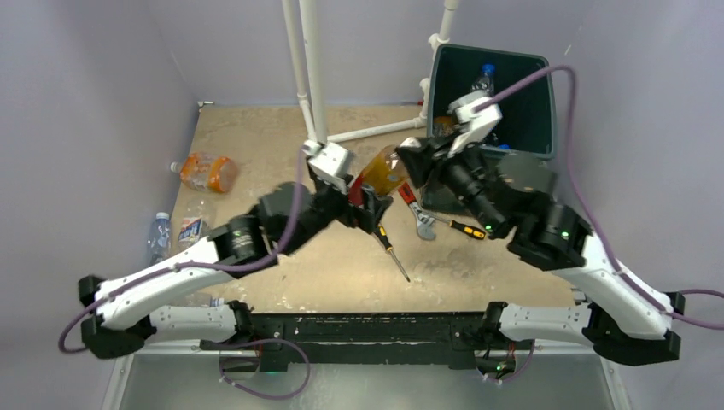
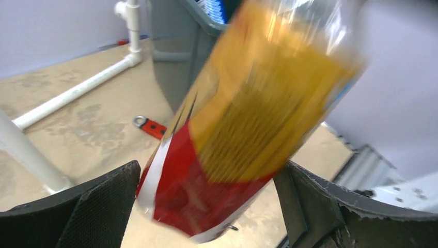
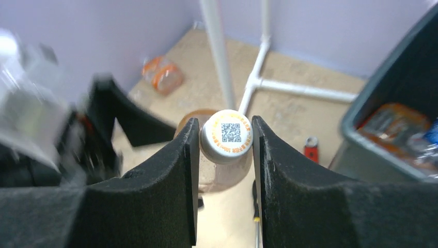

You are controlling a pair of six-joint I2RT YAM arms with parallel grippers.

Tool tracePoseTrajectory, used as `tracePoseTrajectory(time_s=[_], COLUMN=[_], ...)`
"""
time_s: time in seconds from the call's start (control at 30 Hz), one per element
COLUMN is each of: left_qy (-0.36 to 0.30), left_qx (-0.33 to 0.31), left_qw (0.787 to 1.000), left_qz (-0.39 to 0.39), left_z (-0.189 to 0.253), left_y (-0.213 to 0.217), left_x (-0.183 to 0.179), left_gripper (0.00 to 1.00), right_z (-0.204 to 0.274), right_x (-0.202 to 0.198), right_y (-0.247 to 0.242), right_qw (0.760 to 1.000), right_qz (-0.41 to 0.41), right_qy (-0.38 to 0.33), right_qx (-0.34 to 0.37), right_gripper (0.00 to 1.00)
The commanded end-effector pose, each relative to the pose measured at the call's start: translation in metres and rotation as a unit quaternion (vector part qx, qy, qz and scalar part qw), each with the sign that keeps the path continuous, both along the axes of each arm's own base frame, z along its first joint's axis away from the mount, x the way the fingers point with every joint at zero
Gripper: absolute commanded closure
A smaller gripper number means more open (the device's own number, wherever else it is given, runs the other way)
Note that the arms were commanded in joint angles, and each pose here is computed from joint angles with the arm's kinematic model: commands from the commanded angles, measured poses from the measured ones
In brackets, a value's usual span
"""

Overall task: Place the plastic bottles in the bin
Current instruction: Pick up the plastic bottle from the corner of the board, then place the plastic bottle in the trash bin.

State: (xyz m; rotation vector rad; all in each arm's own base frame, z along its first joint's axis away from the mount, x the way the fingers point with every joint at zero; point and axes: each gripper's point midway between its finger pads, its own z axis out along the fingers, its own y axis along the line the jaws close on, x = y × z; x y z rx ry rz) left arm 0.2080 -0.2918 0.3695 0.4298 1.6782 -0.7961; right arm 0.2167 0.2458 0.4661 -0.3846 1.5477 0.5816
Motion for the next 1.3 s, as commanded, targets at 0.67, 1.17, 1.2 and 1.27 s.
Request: tracePoseTrajectory(time_s=[0.67,1.17,1.2,1.27], left_qy=[0.014,0.042,0.038,0.033], left_qx=[-0.005,-0.060,-0.071,-0.091], left_qw=[0.958,0.938,0.932,0.919], left_qz=[0.285,0.338,0.353,0.381], left_z=[-0.055,-0.052,-0.048,-0.042], left_y=[0.132,0.194,0.204,0.222], left_x=[-0.008,-0.021,-0.021,-0.021], left_gripper=[0.01,0.02,0.02,0.02], right_z=[0.143,0.067,0.057,0.031], right_x=[0.074,0.144,0.150,0.162], right_y=[-0.156,-0.221,-0.224,-0.226], right_qw=[0.903,0.867,0.864,0.864], right_qz=[-0.389,-0.468,-0.480,-0.490], right_qy=[-0.176,-0.114,-0.104,-0.080], right_qx=[0.042,0.126,0.112,0.088], right_gripper=[1.00,1.00,1.00,1.00])
